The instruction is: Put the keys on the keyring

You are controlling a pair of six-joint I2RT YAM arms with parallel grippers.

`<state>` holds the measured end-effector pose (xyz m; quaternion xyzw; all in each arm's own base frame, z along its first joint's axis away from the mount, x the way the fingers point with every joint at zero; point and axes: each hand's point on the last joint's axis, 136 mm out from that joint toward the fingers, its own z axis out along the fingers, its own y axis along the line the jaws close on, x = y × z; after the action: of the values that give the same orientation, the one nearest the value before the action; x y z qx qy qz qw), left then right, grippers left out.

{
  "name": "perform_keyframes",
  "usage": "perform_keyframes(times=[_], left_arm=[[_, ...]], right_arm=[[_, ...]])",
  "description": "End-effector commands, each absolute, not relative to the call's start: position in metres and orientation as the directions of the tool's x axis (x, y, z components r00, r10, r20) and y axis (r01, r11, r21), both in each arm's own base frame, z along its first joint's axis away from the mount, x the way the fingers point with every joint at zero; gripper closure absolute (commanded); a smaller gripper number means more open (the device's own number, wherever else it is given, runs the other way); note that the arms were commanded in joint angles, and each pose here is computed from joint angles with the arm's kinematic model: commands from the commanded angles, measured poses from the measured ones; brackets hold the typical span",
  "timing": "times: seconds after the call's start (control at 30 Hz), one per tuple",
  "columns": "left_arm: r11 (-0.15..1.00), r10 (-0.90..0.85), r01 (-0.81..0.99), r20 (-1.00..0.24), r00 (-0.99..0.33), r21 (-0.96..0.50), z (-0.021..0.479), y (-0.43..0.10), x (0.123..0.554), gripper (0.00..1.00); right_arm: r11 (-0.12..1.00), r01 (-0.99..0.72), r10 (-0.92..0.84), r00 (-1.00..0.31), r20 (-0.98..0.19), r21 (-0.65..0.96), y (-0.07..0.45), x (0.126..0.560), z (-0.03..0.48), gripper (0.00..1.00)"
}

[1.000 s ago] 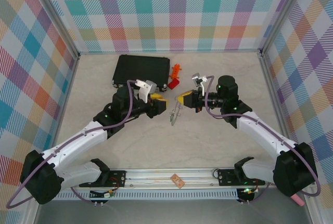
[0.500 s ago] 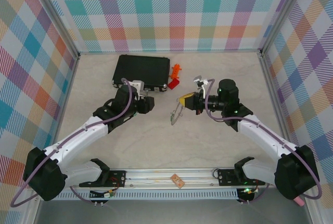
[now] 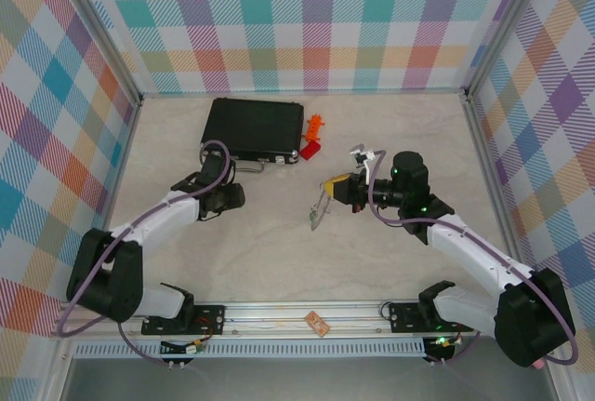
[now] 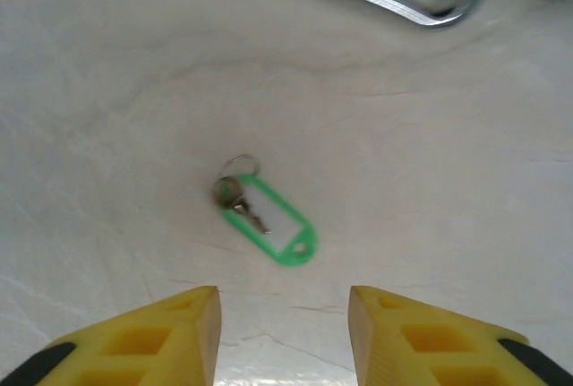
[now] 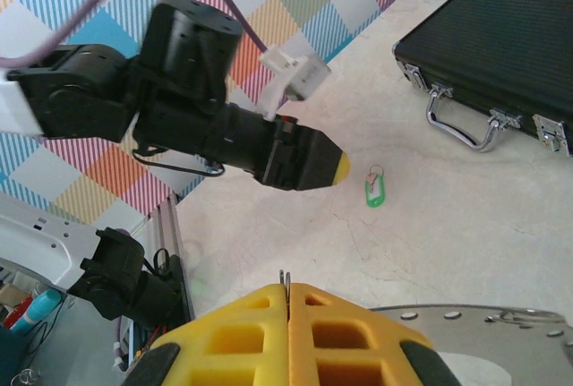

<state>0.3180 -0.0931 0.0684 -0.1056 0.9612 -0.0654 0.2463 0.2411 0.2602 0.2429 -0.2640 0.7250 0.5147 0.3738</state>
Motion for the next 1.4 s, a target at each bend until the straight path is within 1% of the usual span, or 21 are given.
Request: perform_keyframes(times=[0.0, 0.1, 0.23, 0.27, 0.47, 0.67, 0.73, 0.87, 1.03, 1.23, 1.3, 1.37], left_arm=[[0.965, -0.258, -0.208, -0.417, -0.872, -0.162, 0.058, -0.085, 0.324, 0.63], [0.961, -0.271, -0.221, -0.407, -0.872, -0.166, 0.047, -0.083, 0.331, 0.63], [0.96, -0.277, -0.227, -0.423, -0.863, -0.165, 0.039, -0.08, 0.342, 0.6], [0.959, -0.279, -0.22, -0.445, -0.851, -0.179, 0.041, -0.082, 0.35, 0.6], [0.962, -0.265, -0.201, -0.464, -0.845, -0.184, 0.038, -0.084, 0.369, 0.6], [0.966, -0.25, -0.184, -0.481, -0.84, -0.181, 0.041, -0.085, 0.379, 0.59], [0.967, -0.246, -0.179, -0.474, -0.845, -0.183, 0.04, -0.087, 0.378, 0.59], [0.958, -0.256, -0.166, -0.431, -0.866, -0.235, 0.031, -0.097, 0.371, 0.6], [0.949, -0.28, -0.194, -0.385, -0.879, -0.247, 0.021, -0.096, 0.356, 0.6], [0.924, -0.334, -0.23, -0.352, -0.875, -0.304, 0.025, -0.099, 0.336, 0.61], [0.912, -0.354, -0.242, -0.341, -0.871, -0.33, 0.026, -0.101, 0.329, 0.64], [0.902, -0.372, -0.252, -0.331, -0.867, -0.352, 0.028, -0.104, 0.321, 0.64]], right_arm=[[0.306, -0.798, 0.024, -0.539, -0.842, 0.52, 0.263, 0.239, 0.255, 1.0], [0.304, -0.797, 0.023, -0.541, -0.84, 0.522, 0.262, 0.239, 0.254, 1.0], [0.302, -0.797, 0.024, -0.543, -0.839, 0.524, 0.263, 0.239, 0.254, 1.0], [0.301, -0.796, 0.023, -0.544, -0.839, 0.525, 0.263, 0.239, 0.253, 1.0], [0.295, -0.792, 0.021, -0.553, -0.833, 0.534, 0.265, 0.24, 0.251, 1.0], [0.293, -0.792, 0.018, -0.555, -0.831, 0.536, 0.265, 0.24, 0.25, 1.0], [0.292, -0.791, 0.019, -0.557, -0.83, 0.538, 0.265, 0.24, 0.25, 1.0], [0.289, -0.792, 0.019, -0.557, -0.83, 0.538, 0.266, 0.24, 0.251, 1.0], [0.287, -0.791, 0.018, -0.56, -0.828, 0.541, 0.266, 0.24, 0.25, 1.0], [0.287, -0.789, 0.02, -0.562, -0.827, 0.543, 0.266, 0.24, 0.25, 1.0], [0.287, -0.788, 0.021, -0.563, -0.826, 0.545, 0.266, 0.241, 0.25, 1.0], [0.287, -0.787, 0.021, -0.565, -0.825, 0.546, 0.266, 0.241, 0.25, 1.0]])
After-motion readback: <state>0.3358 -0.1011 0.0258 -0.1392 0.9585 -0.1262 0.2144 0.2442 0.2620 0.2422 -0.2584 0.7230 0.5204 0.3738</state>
